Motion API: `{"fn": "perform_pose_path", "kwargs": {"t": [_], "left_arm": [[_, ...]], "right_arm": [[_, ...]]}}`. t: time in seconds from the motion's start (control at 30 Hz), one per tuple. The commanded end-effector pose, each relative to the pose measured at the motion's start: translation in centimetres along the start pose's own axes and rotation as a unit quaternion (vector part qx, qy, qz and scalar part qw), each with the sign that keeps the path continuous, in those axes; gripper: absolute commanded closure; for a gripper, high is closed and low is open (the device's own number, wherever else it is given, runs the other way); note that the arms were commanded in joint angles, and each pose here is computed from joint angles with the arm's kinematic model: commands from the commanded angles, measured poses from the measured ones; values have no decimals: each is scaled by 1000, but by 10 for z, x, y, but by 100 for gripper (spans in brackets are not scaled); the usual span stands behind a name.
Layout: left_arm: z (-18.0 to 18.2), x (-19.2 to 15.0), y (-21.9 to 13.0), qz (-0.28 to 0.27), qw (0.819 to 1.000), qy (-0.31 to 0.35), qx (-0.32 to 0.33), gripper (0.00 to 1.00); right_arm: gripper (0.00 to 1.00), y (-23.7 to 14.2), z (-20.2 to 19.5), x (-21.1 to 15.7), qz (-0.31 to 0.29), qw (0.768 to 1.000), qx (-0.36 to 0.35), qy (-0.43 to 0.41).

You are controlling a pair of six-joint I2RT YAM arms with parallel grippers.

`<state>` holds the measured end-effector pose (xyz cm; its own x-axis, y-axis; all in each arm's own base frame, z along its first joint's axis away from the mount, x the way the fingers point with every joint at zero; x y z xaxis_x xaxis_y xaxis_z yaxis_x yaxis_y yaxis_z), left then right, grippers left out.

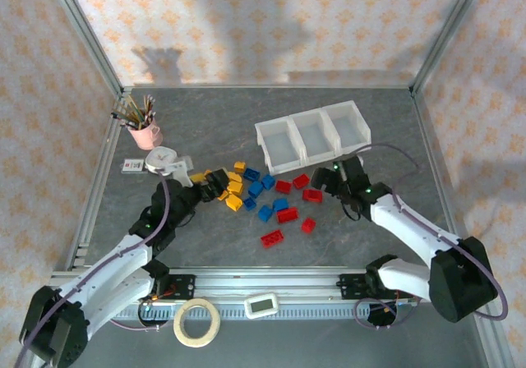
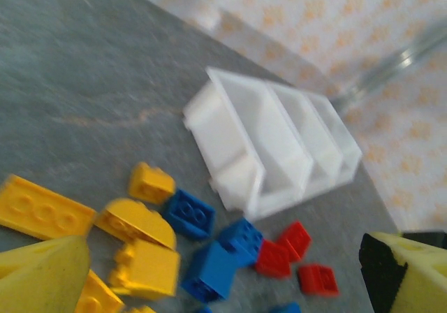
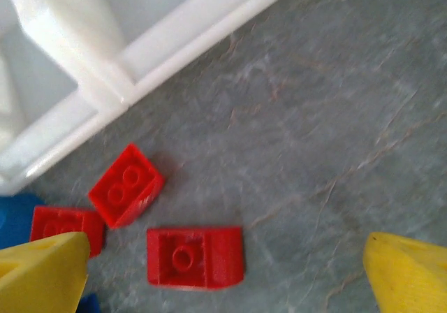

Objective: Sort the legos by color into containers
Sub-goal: Pick up the lego from the bottom-center of the table.

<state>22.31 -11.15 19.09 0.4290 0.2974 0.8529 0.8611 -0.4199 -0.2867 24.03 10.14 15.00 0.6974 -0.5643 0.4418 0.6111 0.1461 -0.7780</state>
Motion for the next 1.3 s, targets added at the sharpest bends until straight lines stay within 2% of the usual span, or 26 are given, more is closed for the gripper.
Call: {"fn": "perform_pose_path", "kwargs": {"t": [0.0, 0.1, 0.43, 0.83, 1.27], "left_arm": [[-20, -1, 1, 5, 1000, -1, -11, 1], [-33, -14, 4, 19, 999, -3, -25, 1], [-65, -43, 15, 54, 997, -6, -54, 1], [-63, -48, 17, 68, 997, -8, -38, 1], [-61, -47, 16, 70, 997, -6, -32, 1]], "right_arm": [[0, -3, -18, -24, 13, 998, -50, 19], [1, -5, -17, -43, 26, 998, -45, 22], [16, -5, -16, -84, 47, 997, -57, 17], [40, 2, -9, -114, 64, 996, -65, -13], [69, -1, -12, -117, 65, 995, -69, -31]]}}
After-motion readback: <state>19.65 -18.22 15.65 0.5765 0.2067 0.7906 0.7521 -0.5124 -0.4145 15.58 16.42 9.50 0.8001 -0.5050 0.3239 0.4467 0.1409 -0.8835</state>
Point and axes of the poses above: each hand's point on the last joint's axis, 136 mm out from that joint toward the fingers, its own y axis out along the fingers, its own z axis along the line the jaws close on, x = y × z, the point moved 7 cm from there along -y, back along the fingers, and after that the axes turned 14 degrees about y, right-handed, at the moved point
